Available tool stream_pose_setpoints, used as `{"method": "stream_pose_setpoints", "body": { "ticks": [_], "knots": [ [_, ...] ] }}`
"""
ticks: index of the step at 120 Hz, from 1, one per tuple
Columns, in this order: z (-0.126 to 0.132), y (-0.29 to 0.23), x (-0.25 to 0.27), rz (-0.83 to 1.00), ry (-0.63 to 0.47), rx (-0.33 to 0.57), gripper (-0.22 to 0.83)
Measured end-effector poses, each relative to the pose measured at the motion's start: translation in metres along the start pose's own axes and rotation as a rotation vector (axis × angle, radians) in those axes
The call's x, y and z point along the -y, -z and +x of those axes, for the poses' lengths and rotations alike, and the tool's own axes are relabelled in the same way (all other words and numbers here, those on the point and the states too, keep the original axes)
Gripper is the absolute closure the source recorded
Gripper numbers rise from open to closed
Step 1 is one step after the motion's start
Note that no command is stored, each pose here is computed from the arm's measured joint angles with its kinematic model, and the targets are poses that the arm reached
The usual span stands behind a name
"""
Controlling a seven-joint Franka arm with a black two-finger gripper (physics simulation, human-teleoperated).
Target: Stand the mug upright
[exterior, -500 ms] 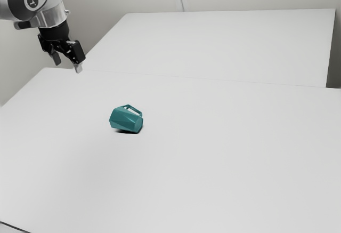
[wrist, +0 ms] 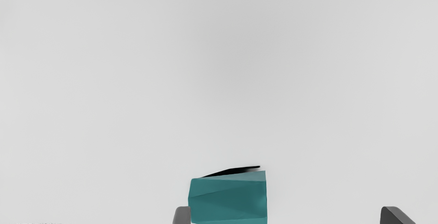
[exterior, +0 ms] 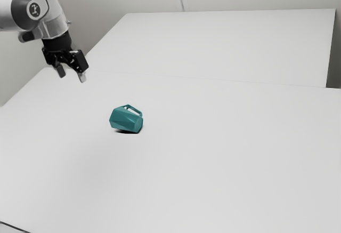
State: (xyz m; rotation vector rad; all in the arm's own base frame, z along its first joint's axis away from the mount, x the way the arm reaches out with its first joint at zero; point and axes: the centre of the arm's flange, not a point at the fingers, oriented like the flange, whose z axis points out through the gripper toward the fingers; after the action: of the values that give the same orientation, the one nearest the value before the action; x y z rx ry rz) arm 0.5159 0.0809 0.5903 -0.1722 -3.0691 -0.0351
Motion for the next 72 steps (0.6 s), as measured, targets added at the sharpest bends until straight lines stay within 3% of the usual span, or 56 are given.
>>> {"method": "stream_pose_setpoints", "body": {
  "ticks": [41,72],
  "knots": [
    [0.013,-0.111,-0.124,0.398,0.35,-0.07,0.0],
    [-0.037,-0.158,-0.105,0.526,0.367,-0.06,0.0]
  ]
}}
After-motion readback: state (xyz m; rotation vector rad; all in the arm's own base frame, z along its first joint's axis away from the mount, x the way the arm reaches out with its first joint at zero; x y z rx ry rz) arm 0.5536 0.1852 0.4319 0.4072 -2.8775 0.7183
